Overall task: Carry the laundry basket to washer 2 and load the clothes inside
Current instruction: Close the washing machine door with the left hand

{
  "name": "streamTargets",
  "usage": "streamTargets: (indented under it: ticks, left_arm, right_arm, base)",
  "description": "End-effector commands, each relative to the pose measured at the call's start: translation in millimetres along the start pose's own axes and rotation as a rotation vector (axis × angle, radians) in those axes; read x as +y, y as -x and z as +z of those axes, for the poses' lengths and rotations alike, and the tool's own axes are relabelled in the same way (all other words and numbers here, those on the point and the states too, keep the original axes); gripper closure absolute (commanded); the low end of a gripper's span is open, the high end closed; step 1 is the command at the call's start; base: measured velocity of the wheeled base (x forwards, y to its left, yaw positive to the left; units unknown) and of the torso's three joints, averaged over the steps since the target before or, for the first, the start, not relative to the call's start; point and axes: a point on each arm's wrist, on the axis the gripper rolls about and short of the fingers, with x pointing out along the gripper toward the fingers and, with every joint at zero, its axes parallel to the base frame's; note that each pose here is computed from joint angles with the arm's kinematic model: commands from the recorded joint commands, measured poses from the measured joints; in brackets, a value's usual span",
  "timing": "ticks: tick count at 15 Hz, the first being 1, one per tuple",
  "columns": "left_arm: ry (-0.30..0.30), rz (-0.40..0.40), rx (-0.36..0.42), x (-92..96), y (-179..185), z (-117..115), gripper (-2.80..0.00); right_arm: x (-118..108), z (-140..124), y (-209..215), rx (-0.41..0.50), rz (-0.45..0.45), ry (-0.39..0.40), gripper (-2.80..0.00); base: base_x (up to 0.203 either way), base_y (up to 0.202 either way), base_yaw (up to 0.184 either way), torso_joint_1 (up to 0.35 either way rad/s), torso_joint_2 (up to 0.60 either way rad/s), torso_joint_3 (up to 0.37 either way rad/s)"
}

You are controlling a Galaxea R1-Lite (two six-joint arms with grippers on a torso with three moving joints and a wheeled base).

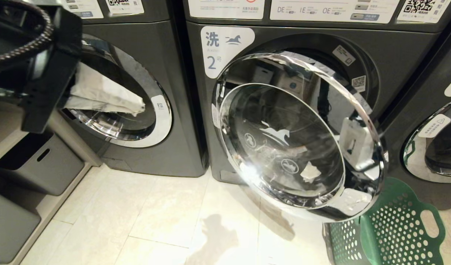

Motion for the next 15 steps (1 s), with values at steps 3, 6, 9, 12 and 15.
streamTargets:
  ticks: [3, 6, 9, 12, 15]
  left_arm:
    - [-0.019, -0.091, -0.147, 20.5, 92.9, -29.1, 0.0]
    - [-0.012, -0.045, -0.194, 52.0, 120.4, -57.0, 0.0]
    - [0.027, 0.108, -0.187, 87.6, 107.9, -89.0, 0.0]
    - [0.169, 0.292, -0.391, 110.4, 100.2, -105.1, 0.0]
    - [0.216, 0.421, -0.592, 132.2, 109.9, -150.9, 0.0]
  right_arm:
    - [-0.4, 66.2, -57.3, 0.329, 0.039, -0.081, 0.0]
    - [-2.1, 78.2, -156.2, 0.558, 0.007, -0.141, 0.0]
    - [-3.5, 60.3, -252.4, 0.59, -0.031, -0.156, 0.0]
    - [-6.5, 38.7, -318.4, 0.516, -0.101, -0.15, 0.0]
    - [-15.8, 17.3, -357.0, 0.409, -0.219, -0.115, 0.0]
  base:
    - [0.0, 0.0, 0.0, 0.0, 0.0, 0.0]
    - [0.0, 0.0, 0.0, 0.0, 0.0, 0.0]
    - [0.0, 0.0, 0.0, 0.0, 0.0, 0.0]
    - [0.0, 0.0, 0.0, 0.0, 0.0, 0.0]
    - [0.0, 0.0, 0.0, 0.0, 0.0, 0.0]
